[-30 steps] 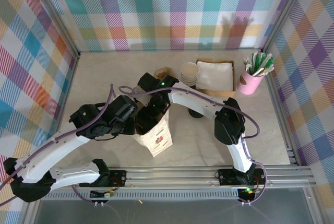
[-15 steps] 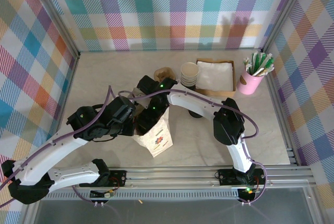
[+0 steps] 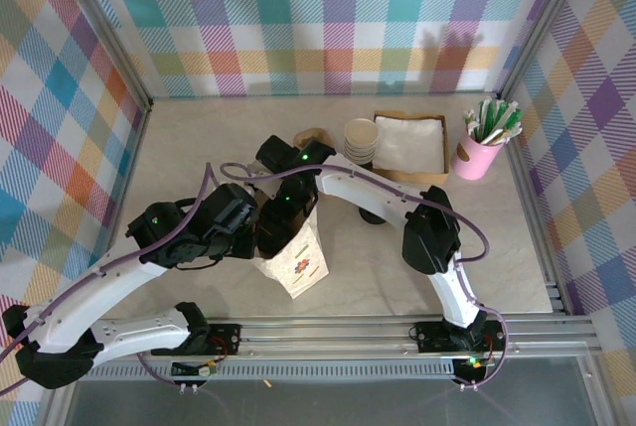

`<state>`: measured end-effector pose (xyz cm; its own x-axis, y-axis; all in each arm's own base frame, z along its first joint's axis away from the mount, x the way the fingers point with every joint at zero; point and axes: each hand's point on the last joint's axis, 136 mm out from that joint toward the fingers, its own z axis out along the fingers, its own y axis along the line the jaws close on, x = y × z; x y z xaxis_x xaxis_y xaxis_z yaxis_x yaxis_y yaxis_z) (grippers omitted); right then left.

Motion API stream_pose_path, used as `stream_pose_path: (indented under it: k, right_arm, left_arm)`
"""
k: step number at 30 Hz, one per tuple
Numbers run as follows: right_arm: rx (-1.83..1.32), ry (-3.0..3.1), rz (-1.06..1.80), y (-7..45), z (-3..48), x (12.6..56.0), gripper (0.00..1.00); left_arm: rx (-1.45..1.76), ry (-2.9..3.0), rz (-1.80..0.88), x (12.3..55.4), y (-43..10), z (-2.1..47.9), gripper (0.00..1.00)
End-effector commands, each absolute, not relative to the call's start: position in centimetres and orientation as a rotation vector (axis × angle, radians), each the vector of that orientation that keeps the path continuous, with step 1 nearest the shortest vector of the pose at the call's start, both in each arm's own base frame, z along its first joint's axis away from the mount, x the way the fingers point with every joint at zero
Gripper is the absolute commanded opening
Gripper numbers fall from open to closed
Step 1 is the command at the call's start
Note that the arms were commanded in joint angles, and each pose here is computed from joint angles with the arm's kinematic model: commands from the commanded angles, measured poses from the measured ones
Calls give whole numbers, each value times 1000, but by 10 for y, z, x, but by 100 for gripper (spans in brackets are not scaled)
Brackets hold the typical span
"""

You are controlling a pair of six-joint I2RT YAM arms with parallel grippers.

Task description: Pack the takeout coffee

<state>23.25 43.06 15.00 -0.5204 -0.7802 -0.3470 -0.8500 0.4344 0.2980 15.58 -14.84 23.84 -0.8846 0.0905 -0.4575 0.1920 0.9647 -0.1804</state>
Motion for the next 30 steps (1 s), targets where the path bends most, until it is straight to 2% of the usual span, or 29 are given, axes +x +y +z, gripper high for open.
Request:
stream_pose_path:
  k: [1, 5, 9, 18, 25, 30]
  right_arm:
    - [-1407, 2571, 750, 442, 145, 231, 49]
    - [-1405, 2589, 771, 443, 141, 229, 54]
    - [-1409, 2613, 822, 441, 138, 227, 54]
    - [-1378, 2655, 872, 430, 146, 225, 36]
    - [-1268, 2698, 935, 429, 160, 234, 30]
    - [-1081, 2789, 978, 427, 169, 245, 29]
  left_arm:
    - [228, 2716, -314, 143, -145, 230, 0]
    - [227, 2712, -319, 143, -144, 233, 0]
    - [225, 2712, -323, 143, -145, 233, 0]
    - [222, 2713, -313, 144, -145, 234, 0]
    - [215, 2706, -306, 146, -145, 237, 0]
    - [213, 2707, -297, 147, -144, 237, 0]
